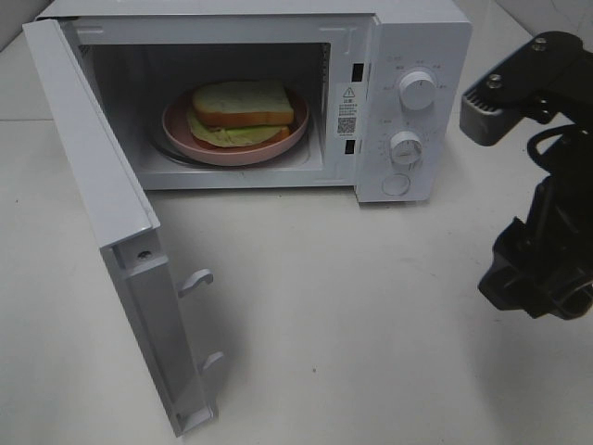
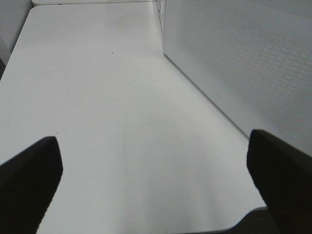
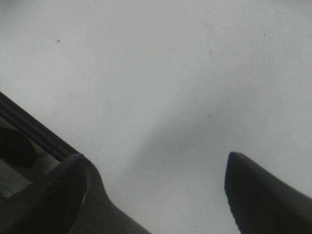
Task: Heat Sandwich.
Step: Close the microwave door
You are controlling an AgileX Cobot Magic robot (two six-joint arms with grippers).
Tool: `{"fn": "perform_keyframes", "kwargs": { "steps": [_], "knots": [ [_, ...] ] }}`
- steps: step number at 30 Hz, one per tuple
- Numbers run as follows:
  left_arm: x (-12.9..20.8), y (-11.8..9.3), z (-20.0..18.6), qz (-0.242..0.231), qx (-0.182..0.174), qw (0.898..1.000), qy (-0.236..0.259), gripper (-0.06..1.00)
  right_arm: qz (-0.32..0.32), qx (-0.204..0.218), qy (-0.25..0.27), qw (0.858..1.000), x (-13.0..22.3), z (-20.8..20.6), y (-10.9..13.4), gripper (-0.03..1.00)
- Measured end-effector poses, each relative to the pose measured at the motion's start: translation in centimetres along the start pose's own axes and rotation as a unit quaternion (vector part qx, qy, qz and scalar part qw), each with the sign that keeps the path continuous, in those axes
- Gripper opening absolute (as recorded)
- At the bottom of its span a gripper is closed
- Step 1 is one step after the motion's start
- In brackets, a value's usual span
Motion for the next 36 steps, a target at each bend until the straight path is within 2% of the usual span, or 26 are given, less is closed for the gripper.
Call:
{"fn": "perform_keyframes", "kwargs": {
  "steps": [10,19,25,29,36],
  "knots": [
    [0.0,0.0,0.0,0.000,0.000,1.000,0.000,0.97,0.024,-0.003,0.032,0.999,2.6,-2.1,0.2,0.76],
    [0.0,0.0,0.0,0.000,0.000,1.000,0.000,0.97,0.083,0.009,-0.004,0.996,4.6,-4.2,-0.5,0.76],
    [0.0,0.0,0.0,0.000,0.000,1.000,0.000,0.97,0.155,0.038,-0.008,0.987,7.9,-4.3,-1.5,0.76],
    [0.0,0.0,0.0,0.000,0.000,1.000,0.000,0.97,0.206,0.067,-0.031,0.976,10.5,-4.9,-1.5,0.76],
    [0.0,0.0,0.0,0.000,0.000,1.000,0.000,0.97,0.248,0.102,-0.069,0.961,12.9,-5.7,-0.9,0.76]
  ]
}}
Point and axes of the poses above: a point on each arm's last joint axis where the gripper is mounted, z pointing out along that axis toward the gripper, y along the wrist's bending axis when the last joint is at zero, x = y × z, the point moved 4 cm from there along z, pointing out along that axis toward the gripper, and after that the axes turned 9 degrees about -z, right-handed, at the moved point
